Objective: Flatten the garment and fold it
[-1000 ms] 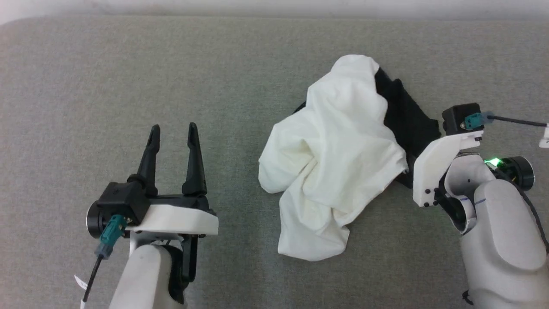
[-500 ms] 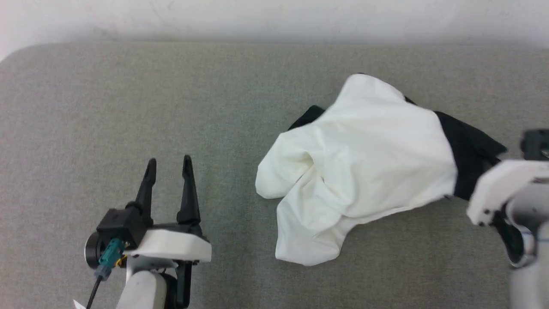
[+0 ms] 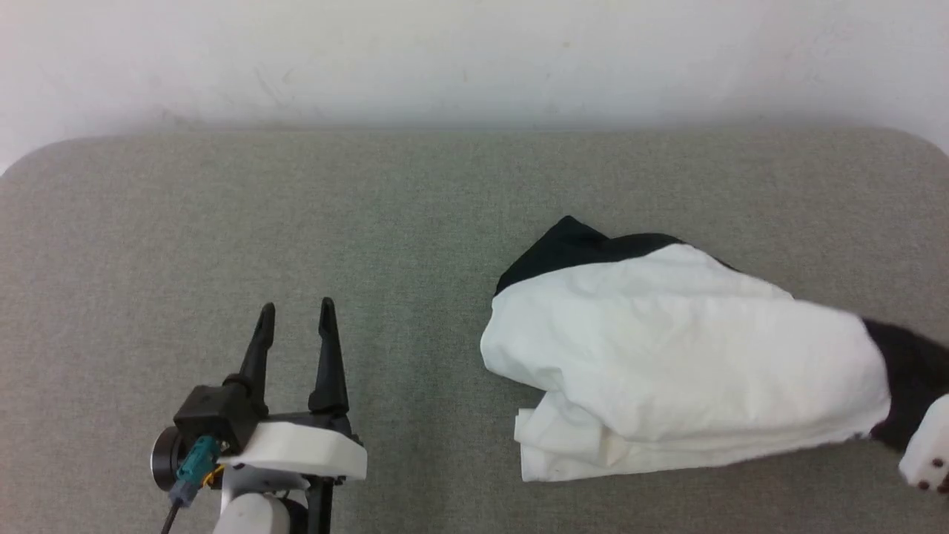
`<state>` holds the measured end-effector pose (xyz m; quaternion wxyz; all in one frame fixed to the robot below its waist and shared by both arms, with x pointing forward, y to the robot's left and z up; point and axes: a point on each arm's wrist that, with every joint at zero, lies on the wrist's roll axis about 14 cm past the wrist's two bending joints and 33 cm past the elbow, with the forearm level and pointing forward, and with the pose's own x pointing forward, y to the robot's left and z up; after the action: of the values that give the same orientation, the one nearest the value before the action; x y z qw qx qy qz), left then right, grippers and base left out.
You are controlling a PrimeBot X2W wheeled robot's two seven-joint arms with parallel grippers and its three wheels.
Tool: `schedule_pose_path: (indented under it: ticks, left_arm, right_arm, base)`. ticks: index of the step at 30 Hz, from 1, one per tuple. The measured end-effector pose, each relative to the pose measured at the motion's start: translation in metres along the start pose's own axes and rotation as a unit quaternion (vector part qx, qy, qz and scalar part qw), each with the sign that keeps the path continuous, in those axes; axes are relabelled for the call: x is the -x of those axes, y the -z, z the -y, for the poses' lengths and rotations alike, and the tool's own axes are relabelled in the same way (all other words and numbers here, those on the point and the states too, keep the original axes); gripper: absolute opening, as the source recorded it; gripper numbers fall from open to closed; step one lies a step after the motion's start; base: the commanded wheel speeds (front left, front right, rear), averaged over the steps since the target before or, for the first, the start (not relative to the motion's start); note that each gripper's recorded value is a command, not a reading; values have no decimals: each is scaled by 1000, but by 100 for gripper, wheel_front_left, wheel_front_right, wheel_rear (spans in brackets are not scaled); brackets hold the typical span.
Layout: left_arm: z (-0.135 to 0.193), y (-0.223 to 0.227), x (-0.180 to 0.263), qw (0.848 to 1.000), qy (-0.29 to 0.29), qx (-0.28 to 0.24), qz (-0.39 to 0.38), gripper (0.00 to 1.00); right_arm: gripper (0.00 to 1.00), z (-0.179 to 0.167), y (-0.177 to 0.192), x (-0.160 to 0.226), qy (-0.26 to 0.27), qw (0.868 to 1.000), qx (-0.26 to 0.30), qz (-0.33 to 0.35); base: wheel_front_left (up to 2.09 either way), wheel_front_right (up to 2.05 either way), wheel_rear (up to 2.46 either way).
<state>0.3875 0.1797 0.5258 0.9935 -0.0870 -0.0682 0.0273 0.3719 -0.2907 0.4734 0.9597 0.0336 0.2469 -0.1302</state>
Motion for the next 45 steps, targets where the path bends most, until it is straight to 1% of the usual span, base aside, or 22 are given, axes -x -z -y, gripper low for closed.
schedule_pose_path:
  ticks: [1, 2, 3, 6, 10, 13, 18, 21, 23, 25, 27, 30, 32, 34, 36, 39, 40, 41, 42, 43, 44, 45]
  left_arm:
    - [0, 1, 1, 1000, 0, 0, -1, 100]
    - [0, 2, 3, 1000, 0, 0, -4, 100]
    - [1, 4, 3, 1000, 1, 0, -6, 100]
    - [4, 10, 4, 1000, 5, 3, -15, 100]
    - [16, 21, 0, 999, 24, 8, -32, 100]
    - [34, 24, -12, 998, 50, 12, -33, 100]
    - [75, 29, -42, 993, 108, 7, -47, 100]
    - [104, 38, -66, 986, 147, -6, -83, 100]
    - [120, 51, -78, 977, 169, -19, -126, 100]
    - [134, 68, -87, 966, 185, -34, -176, 100]
    - [143, 90, -92, 950, 197, -55, -236, 100]
    - [151, 122, -89, 919, 210, -90, -320, 100]
    - [154, 141, -85, 896, 218, -114, -370, 100]
    - [156, 159, -75, 868, 229, -134, -419, 100]
    - [157, 174, -64, 845, 237, -145, -457, 100]
    - [159, 179, -60, 827, 248, -150, -483, 100]
    - [160, 179, -59, 822, 253, -153, -486, 65]
    - [161, 178, -57, 820, 258, -153, -488, 25]
    - [163, 177, -54, 819, 264, -147, -487, 0]
    - [165, 175, -52, 823, 269, -137, -480, 0]
    - [167, 172, -51, 832, 274, -127, -466, 0]
    - [167, 168, -51, 846, 272, -113, -444, 0]
  right_arm:
    - [21, -1, 10, 0, -4, 1000, -2, -21]
    - [71, -4, 22, 0, -11, 999, -3, -44]
    - [100, -7, 33, 1, -16, 998, -4, -63]
    - [100, -14, 57, 0, -31, 995, -11, -97]
    - [100, -20, 72, -2, -43, 994, -18, -103]
    - [100, -23, 66, -2, -47, 996, -20, -71]
    - [100, -20, 49, 1, -44, 999, -22, -1]
    - [100, -19, 36, 4, -43, 998, -24, 41]
    - [100, -19, 30, 5, -44, 997, -28, 61]
    - [100, -20, 28, 6, -45, 996, -33, 70]
    - [100, -20, 31, 7, -47, 995, -44, 73]
    - [100, -16, 41, 9, -42, 996, -55, 64]
    - [100, -12, 47, 10, -36, 996, -61, 59]
    - [100, -7, 53, 11, -27, 996, -64, 52]
    - [100, -2, 58, 12, -20, 996, -67, 48]
    - [100, 0, 61, 11, -16, 997, -67, 45]
    - [100, -1, 61, 11, -17, 997, -67, 44]
    - [100, -2, 61, 10, -18, 997, -67, 44]
    - [100, -4, 60, 10, -21, 997, -66, 44]
    - [100, -6, 60, 9, -24, 997, -65, 45]
    - [100, -8, 59, 8, -28, 996, -65, 45]
    - [100, -11, 58, 8, -32, 996, -64, 47]
  base:
    - [0, 0, 0]
    - [0, 0, 0]
    - [0, 0, 0]
    - [0, 0, 0]
    - [0, 0, 0]
    - [0, 0, 0]
    - [0, 0, 0]
    - [0, 0, 0]
    - [0, 0, 0]
    - [0, 0, 0]
    - [0, 0, 0]
    - [0, 0, 0]
    - [0, 0, 0]
    - [0, 0, 0]
    - [0, 0, 0]
    - [0, 0, 0]
    - [0, 0, 0]
    - [0, 0, 0]
    - [0, 0, 0]
    - [0, 0, 0]
    - [0, 0, 0]
    - [0, 0, 0]
